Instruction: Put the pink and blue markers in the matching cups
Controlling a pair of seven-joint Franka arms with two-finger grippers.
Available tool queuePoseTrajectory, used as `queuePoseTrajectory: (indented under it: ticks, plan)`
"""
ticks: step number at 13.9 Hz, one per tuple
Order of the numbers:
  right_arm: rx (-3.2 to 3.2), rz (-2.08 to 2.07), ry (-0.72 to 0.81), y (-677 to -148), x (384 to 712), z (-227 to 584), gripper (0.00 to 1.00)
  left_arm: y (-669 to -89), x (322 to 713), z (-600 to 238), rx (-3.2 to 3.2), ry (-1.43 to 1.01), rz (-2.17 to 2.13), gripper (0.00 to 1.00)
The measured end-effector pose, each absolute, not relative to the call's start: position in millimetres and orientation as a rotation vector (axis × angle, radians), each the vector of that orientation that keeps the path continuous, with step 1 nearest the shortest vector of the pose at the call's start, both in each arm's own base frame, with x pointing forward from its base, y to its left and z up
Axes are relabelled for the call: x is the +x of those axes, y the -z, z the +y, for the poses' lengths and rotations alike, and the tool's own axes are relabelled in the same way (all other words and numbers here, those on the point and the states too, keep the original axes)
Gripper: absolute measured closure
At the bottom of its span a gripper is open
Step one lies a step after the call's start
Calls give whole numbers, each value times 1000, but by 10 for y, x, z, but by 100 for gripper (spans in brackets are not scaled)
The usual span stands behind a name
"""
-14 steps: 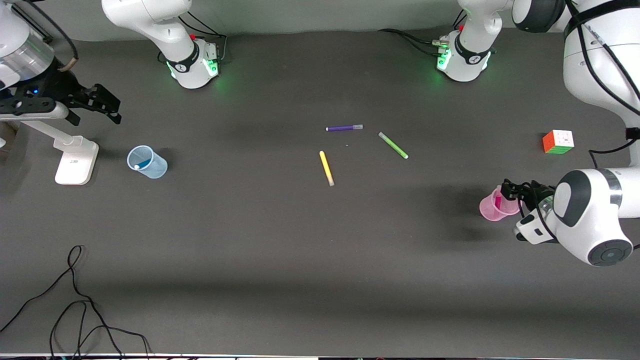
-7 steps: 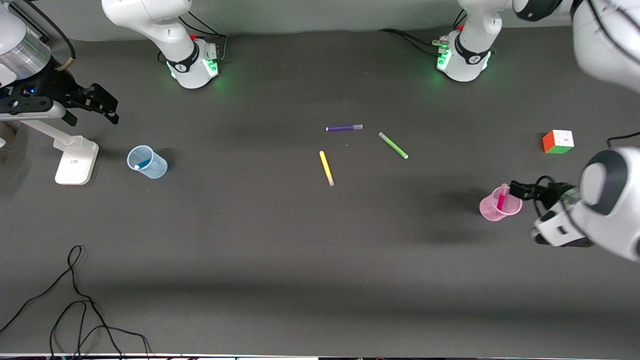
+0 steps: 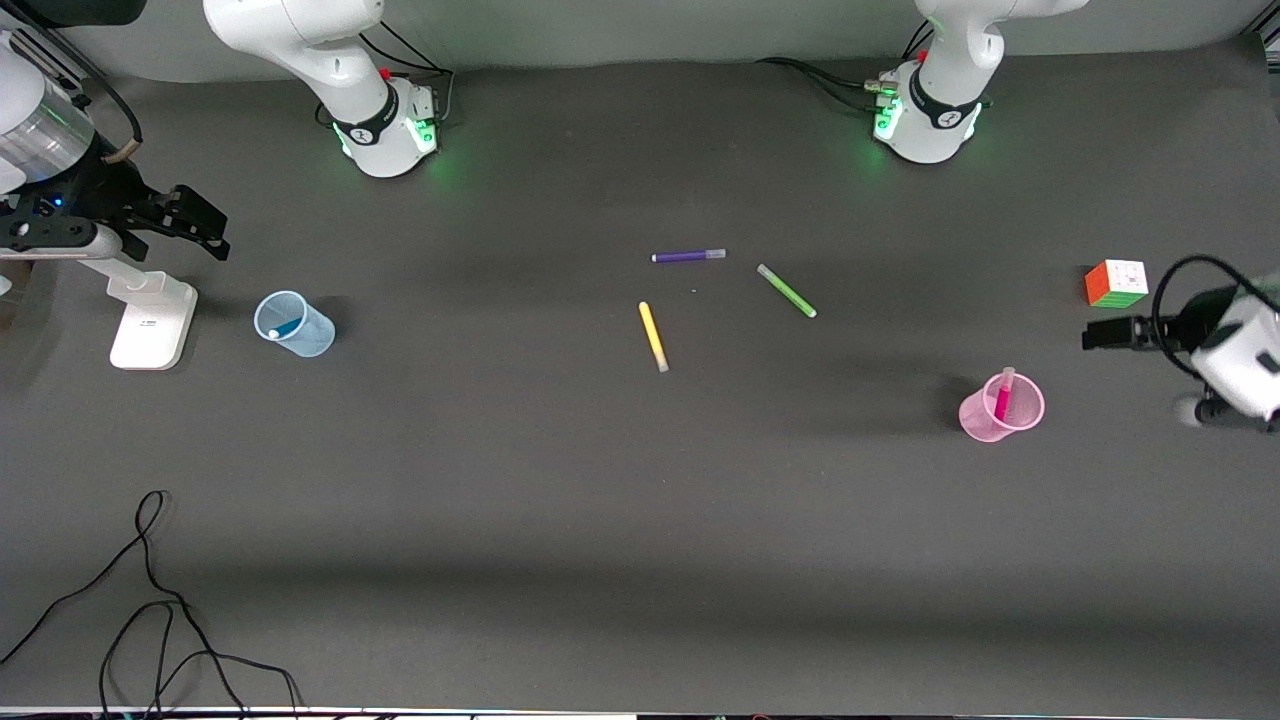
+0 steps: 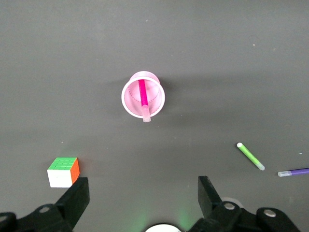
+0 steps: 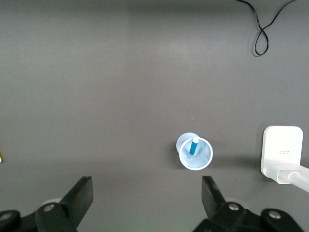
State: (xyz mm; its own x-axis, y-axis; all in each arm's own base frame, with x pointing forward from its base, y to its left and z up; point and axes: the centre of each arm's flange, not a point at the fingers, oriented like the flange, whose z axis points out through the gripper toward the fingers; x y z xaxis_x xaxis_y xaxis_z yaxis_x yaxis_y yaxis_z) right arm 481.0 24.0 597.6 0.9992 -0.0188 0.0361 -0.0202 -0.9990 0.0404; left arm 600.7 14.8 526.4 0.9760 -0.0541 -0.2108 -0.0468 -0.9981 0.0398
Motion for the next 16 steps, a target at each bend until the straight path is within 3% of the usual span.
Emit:
queuePoseTrajectory:
  ticks: [9,16]
  plan:
    - [3193,-72,1,-5921,4837,272,0,-5727,5677,-272,3101,194,-192,0]
    - [3190,-75,28,-5855,4921,278,0,-5683,5656,-320,3101,211,-206,0]
